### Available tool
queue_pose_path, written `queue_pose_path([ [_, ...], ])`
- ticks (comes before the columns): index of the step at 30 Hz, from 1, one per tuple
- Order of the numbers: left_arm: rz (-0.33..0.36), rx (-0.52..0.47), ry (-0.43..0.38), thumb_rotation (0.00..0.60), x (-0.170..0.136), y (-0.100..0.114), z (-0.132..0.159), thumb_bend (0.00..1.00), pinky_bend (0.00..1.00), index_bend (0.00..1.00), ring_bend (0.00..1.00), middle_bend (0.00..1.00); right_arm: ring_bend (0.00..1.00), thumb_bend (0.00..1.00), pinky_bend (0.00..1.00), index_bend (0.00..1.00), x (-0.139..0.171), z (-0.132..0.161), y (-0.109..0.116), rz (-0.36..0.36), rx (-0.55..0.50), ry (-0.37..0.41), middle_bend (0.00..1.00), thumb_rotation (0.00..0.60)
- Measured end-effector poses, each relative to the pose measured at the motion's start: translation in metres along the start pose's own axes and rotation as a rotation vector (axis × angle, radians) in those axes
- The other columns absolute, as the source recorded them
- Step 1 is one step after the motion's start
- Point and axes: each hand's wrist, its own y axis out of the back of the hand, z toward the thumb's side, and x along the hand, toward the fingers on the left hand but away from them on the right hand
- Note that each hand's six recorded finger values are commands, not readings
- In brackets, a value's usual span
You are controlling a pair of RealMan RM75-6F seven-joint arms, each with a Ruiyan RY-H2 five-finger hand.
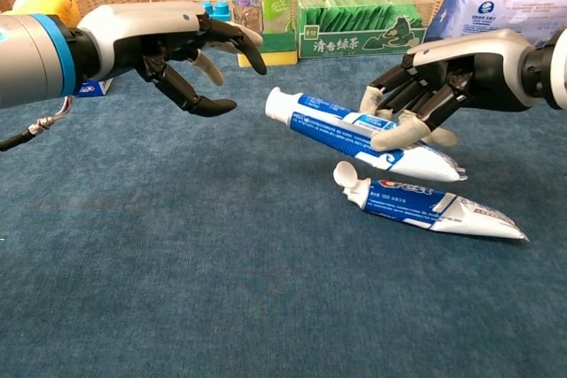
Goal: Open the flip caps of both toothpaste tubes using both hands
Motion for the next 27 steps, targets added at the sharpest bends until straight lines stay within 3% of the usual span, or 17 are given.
queue_pose_path([
  [27,-0.025,-0.027,-0.035,0.6,0.013,-0.012,0.015,0.33,0.19,0.32,0.0,0.05,0.71,0.56,0.79,0.87,-0.003,0.01,-0.008,0.073,-0.092,0.008,0.74,0.6],
])
